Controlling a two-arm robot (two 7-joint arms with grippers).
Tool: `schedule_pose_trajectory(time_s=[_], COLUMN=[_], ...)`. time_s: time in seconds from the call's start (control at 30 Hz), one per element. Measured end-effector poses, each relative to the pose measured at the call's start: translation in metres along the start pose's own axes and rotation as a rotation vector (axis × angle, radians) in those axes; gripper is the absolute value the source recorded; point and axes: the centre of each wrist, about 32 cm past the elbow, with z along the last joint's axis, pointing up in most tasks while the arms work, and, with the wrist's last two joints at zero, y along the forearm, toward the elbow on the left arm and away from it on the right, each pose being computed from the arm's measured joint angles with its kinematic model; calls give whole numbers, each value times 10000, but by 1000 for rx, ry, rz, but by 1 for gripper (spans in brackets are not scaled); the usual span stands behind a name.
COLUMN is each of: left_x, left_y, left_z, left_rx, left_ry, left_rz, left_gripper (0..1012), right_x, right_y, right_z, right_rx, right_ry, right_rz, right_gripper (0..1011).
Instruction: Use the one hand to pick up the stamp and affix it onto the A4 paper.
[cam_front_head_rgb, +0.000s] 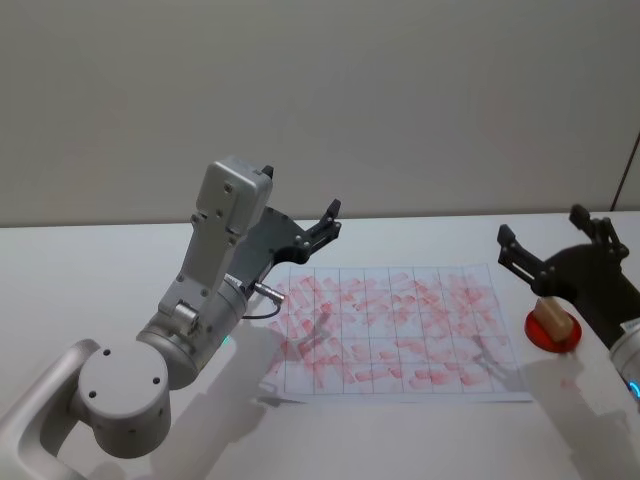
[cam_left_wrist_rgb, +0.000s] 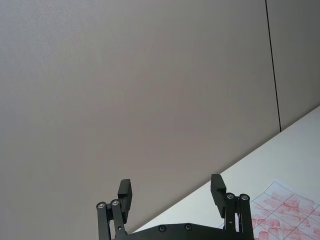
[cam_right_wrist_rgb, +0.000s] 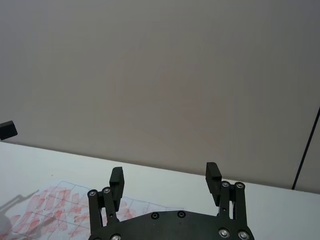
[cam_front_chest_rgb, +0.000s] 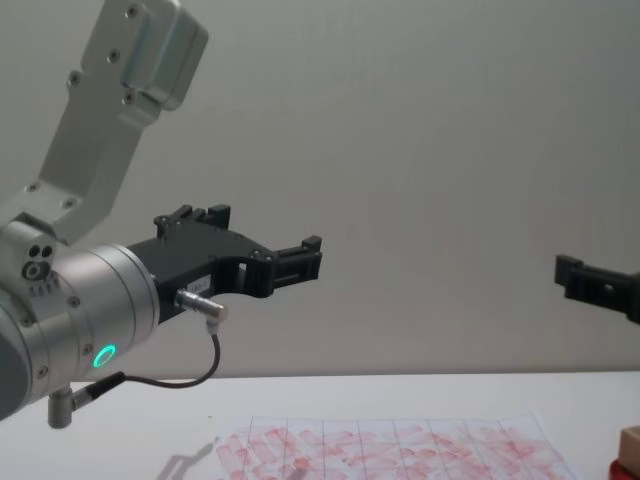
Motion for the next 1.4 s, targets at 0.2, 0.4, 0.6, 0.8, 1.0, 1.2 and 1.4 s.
schedule_pose_trajectory(time_s=[0.2,0.4,0.6,0.8,1.0,1.2,1.4], left_x=[0,0,0,0,0,0,0], left_y=[0,0,0,0,0,0,0], left_z=[0,0,0,0,0,0,0], left_rx=[0,0,0,0,0,0,0], left_ry=[0,0,0,0,0,0,0], left_rz=[0,0,0,0,0,0,0], left_gripper=[1001,1001,1001,1001,1001,1001,1001], right_x=[-5,-7,17,64,142,240,320], right_y=[-106,-212,-312,-353,-325,-238,-141], right_z=[-28,-64,-100,-132,-185,-227,-266], right_rx=[-39,-92,-165,-232,-293,-336,-368], right_ry=[28,59,81,90,91,85,79], right_rz=[-29,-70,-116,-143,-145,-126,-103], right_gripper=[1003,1003,1003,1003,1003,1003,1003])
